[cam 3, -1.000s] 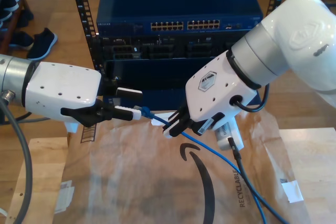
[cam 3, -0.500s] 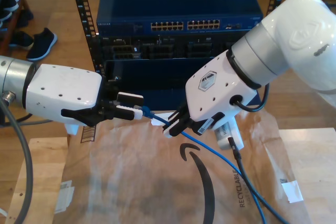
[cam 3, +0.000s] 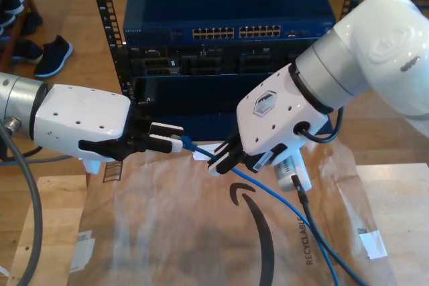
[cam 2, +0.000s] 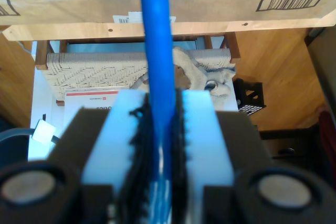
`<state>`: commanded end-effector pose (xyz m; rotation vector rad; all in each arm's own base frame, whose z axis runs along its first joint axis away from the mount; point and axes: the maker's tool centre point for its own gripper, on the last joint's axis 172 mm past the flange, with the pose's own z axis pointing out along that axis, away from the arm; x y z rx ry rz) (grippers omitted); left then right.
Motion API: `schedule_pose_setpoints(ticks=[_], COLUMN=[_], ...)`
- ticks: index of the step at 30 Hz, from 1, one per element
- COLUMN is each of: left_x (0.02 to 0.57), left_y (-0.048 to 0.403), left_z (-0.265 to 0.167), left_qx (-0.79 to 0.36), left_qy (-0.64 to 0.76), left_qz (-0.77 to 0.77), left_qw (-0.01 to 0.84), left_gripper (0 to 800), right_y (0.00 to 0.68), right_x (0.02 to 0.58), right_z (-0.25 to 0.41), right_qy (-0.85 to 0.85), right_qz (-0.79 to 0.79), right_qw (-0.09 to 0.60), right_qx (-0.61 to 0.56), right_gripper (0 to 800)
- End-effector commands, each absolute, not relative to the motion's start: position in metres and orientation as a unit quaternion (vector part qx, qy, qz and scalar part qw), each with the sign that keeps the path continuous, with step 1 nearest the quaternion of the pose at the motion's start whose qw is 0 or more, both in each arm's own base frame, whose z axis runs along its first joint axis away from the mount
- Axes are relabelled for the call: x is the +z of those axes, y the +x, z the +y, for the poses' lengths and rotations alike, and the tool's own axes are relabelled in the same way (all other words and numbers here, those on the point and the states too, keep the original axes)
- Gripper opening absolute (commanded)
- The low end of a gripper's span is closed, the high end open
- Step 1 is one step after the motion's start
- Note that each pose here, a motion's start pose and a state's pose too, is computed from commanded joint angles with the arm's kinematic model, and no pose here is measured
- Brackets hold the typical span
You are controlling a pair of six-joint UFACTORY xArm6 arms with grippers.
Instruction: Grab the cable and plug it in
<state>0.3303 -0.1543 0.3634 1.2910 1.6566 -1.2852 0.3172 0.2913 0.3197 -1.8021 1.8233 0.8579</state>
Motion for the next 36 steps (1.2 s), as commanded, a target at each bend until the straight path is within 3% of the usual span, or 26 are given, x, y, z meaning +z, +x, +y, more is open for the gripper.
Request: schedule_pose_setpoints(ticks=[4,6,13,14,15,16,20,26,30,34,36], left_x=[0.363,0.362,0.361,0.359,0.358,0.356,0.357,0.364,0.357,0.383,0.4], left_y=[0.33,0.33,0.33,0.33,0.329,0.327,0.317,0.318,0.341,0.357,0.357], left_z=[-0.154,-0.155,-0.156,-0.155,-0.156,-0.157,-0.16,-0.158,-0.123,-0.109,-0.101], left_qx=[-0.494,-0.493,-0.494,-0.496,-0.503,-0.514,-0.558,-0.578,-0.617,-0.673,-0.697], left_qy=[0.492,0.493,0.493,0.492,0.489,0.486,0.459,0.433,0.36,0.306,0.299], left_qz=[0.635,0.635,0.635,0.636,0.634,0.632,0.631,0.644,0.653,0.614,0.588], left_qw=[0.332,0.332,0.33,0.329,0.324,0.318,0.282,0.255,0.251,0.277,0.282], left_gripper=[116,46,3,3,3,3,3,3,3,3,3], right_y=[0.317,0.317,0.318,0.318,0.318,0.319,0.325,0.35,0.355,0.357,0.353], right_x=[0.32,0.32,0.32,0.321,0.32,0.322,0.335,0.377,0.407,0.424,0.425], right_z=[0.291,0.291,0.291,0.291,0.291,0.292,0.29,0.275,0.266,0.258,0.259], right_qy=[-0.651,-0.651,-0.651,-0.651,-0.652,-0.658,-0.68,-0.673,-0.668,-0.664,-0.663], right_qz=[0.658,0.658,0.658,0.658,0.657,0.651,0.627,0.623,0.612,0.601,0.598], right_qw=[0.217,0.217,0.218,0.22,0.22,0.223,0.253,0.342,0.39,0.423,0.431], right_qx=[0.31,0.31,0.309,0.308,0.308,0.305,0.283,0.205,0.167,0.137,0.132], right_gripper=[2,2,33,133,389,588,736,737,737,737,794])
